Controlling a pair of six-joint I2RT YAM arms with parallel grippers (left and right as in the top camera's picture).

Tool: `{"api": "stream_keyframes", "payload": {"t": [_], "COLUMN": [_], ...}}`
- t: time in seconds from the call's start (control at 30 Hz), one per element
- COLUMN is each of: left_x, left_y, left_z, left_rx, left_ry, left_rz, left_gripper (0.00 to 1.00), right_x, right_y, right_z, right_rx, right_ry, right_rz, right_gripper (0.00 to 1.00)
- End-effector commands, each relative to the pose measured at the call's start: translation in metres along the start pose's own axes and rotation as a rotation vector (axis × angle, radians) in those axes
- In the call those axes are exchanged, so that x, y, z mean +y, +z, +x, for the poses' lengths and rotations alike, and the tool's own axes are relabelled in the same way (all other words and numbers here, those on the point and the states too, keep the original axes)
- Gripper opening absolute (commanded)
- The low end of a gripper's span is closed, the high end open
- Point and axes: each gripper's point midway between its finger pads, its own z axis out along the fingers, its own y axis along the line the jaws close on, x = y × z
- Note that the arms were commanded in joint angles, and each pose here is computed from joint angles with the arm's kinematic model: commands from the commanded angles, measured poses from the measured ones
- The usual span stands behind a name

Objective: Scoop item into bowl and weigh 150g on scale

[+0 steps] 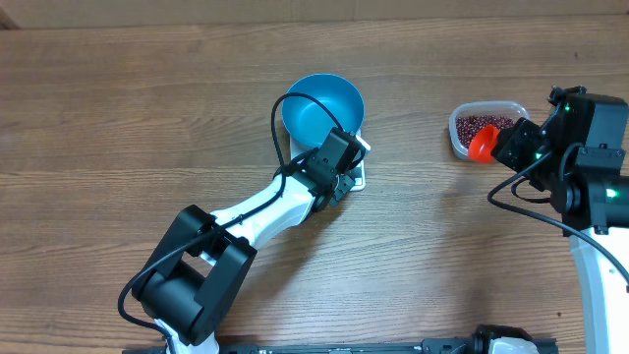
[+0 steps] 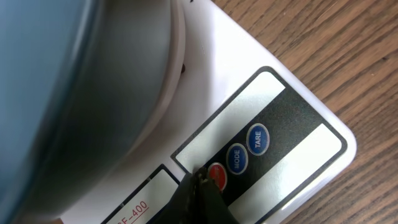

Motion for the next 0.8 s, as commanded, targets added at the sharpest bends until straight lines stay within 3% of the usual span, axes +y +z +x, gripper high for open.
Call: {"api": "stream_keyframes", "payload": {"t": [0.0,0.77], "left_x": [-0.008,-0.016], "left_y": [0.001,0.016], "left_z": [0.004,0.02], "left_rx": [0.005,0.06], "left_ry": [-0.014,-0.021], "left_rz": [0.045,0.066], "left_gripper": [0.04,0.05], "right_x": [0.006,0.006], "right_y": [-0.007,-0.007], "right_z": [-0.01,-0.01], "right_rx": [-0.032,-0.031], "right_ry": [-0.007,-0.007], "right_rz": [-0.017,-0.017], "right_gripper": [0.04,0.04]}}
